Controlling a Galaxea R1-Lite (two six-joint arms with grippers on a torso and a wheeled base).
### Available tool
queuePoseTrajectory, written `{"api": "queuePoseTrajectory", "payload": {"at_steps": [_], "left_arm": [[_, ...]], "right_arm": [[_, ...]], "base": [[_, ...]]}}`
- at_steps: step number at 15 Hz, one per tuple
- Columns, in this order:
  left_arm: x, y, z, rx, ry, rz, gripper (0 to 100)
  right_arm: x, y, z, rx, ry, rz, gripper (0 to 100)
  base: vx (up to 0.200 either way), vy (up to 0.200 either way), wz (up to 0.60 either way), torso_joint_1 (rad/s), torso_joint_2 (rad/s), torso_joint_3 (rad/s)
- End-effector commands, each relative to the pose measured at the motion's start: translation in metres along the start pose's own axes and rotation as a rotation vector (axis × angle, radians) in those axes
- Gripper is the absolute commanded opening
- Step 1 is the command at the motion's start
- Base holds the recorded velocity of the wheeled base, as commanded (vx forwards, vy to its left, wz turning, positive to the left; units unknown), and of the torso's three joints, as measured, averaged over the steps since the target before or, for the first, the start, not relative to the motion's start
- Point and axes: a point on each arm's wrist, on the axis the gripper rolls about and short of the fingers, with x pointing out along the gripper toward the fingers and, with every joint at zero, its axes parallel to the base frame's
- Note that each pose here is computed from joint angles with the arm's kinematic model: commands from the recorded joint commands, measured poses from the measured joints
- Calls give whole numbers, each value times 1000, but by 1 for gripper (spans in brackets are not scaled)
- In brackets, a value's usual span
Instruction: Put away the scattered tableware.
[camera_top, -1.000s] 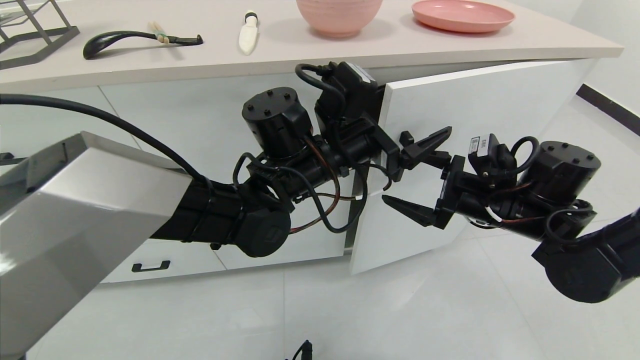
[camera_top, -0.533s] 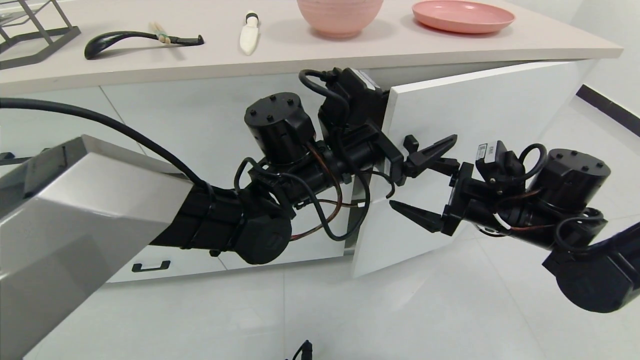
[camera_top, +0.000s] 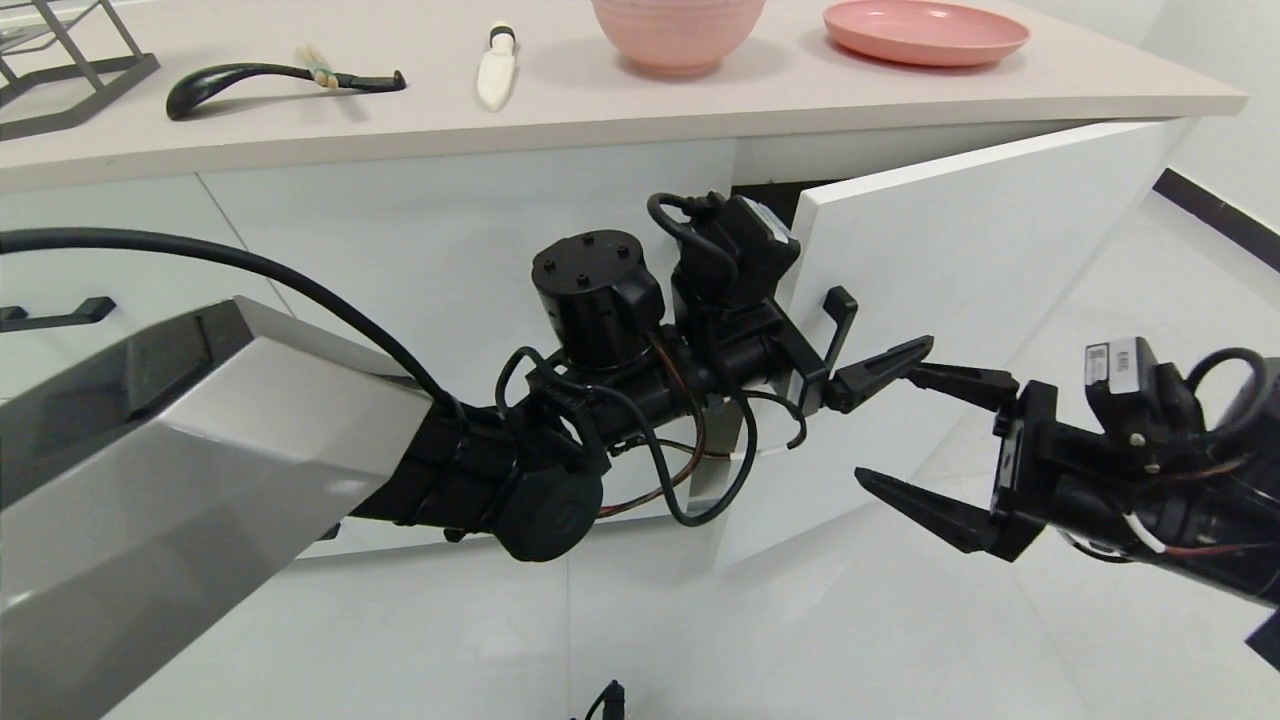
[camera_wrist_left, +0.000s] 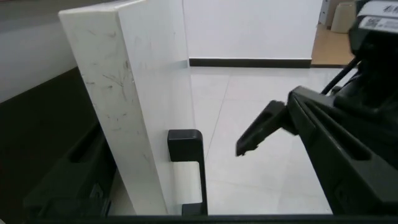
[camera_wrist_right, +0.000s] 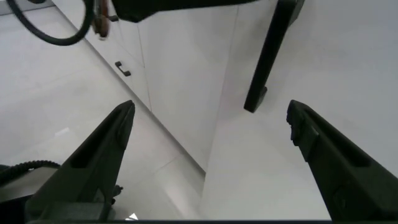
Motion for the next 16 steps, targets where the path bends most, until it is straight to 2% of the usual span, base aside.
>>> {"api": "queuePoseTrajectory", "payload": {"at_steps": [1,4,8,9,12,16], "left_arm": [[0,0,1,3,-3,5,100],[1,0,-4,-2,5,3,100],[2,-3,-11,-2,5,-3,100],[5,-8,-15,2,-15,-9,100],[9,-31,-24,-27,7,-55,100],[14,-44,-31,-37,4,-83,100]], "right_arm": [[-35,25,17,-34,-33,-18,100],[-62,46,26,-64,-63,-33,100],[-85,52,43,-146,-130,-110,100],[-96,53,57,-210,-181,-161,100],[-111,52,92,-350,-297,-242,100],[-120,54,103,-411,-325,-291,100]], "base": [[0,0,0,0,0,0],[0,0,0,0,0,0],[0,0,0,0,0,0],[0,0,0,0,0,0],[0,0,0,0,0,0],[0,0,0,0,0,0]]}}
